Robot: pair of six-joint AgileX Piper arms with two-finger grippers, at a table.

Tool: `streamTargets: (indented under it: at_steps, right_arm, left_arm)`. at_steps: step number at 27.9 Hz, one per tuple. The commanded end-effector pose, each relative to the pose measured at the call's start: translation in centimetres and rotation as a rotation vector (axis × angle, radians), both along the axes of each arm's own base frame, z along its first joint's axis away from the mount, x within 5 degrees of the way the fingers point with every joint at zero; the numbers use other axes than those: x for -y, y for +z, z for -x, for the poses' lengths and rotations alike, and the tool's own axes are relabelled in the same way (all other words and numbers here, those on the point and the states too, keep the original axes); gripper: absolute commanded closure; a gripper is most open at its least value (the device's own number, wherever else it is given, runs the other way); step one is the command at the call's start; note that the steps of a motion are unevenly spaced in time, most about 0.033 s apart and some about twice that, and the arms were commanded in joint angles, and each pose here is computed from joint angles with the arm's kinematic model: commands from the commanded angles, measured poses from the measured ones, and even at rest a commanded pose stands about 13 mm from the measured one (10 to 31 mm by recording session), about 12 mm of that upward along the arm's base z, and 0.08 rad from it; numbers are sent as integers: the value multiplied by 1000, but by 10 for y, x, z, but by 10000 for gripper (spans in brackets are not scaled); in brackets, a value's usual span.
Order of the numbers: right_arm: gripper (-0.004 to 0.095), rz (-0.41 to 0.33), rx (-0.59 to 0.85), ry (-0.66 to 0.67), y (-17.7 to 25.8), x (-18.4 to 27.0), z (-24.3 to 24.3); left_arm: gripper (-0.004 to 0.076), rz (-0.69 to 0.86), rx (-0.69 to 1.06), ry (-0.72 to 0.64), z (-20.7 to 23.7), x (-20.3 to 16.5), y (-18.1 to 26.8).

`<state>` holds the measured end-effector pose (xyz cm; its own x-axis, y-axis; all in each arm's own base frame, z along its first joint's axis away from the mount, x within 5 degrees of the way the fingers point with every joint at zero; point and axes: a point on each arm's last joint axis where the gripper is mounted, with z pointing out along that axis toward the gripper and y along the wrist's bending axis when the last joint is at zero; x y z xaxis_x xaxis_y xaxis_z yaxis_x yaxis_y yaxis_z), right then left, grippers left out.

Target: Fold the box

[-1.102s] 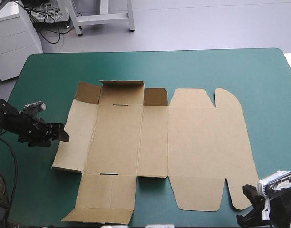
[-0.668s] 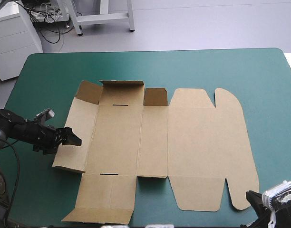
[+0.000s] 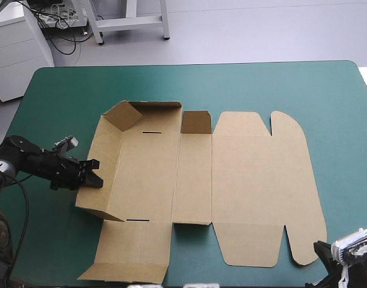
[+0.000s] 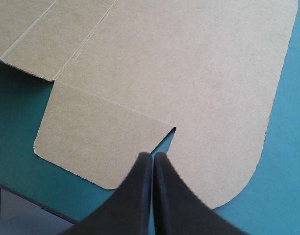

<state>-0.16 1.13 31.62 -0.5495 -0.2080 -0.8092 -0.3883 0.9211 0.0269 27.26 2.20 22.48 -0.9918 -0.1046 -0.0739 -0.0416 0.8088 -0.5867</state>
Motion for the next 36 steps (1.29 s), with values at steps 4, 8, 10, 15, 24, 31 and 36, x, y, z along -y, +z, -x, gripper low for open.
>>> streamTargets:
  at_steps: [4, 8, 10, 15, 24, 31, 36]
  right_arm:
    - [916, -12, 63, -9, 10, 0, -3]
    - [916, -4, 64, -8, 10, 0, -4]
    - [916, -4, 64, -8, 10, 0, -4]
    - [916, -5, 64, -10, 10, 0, -4]
    - [916, -4, 34, -1, 8, 0, -2]
    - [916, -14, 8, -12, 6, 0, -1]
    - [916, -26, 4, -23, 6, 0, -1]
  left_arm:
    - [756, 7, -68, -34, 10, 4, 14]
    - [756, -129, -47, -77, 2, 0, 27]
    - [756, -230, -24, -116, -5, 3, 38]
    - [756, -462, 96, -271, -21, 25, 70]
    - [756, -823, 350, -554, -41, 85, 118]
    - [756, -1050, 604, -812, -44, 149, 132]
    - [756, -1092, 871, -907, -41, 192, 141]
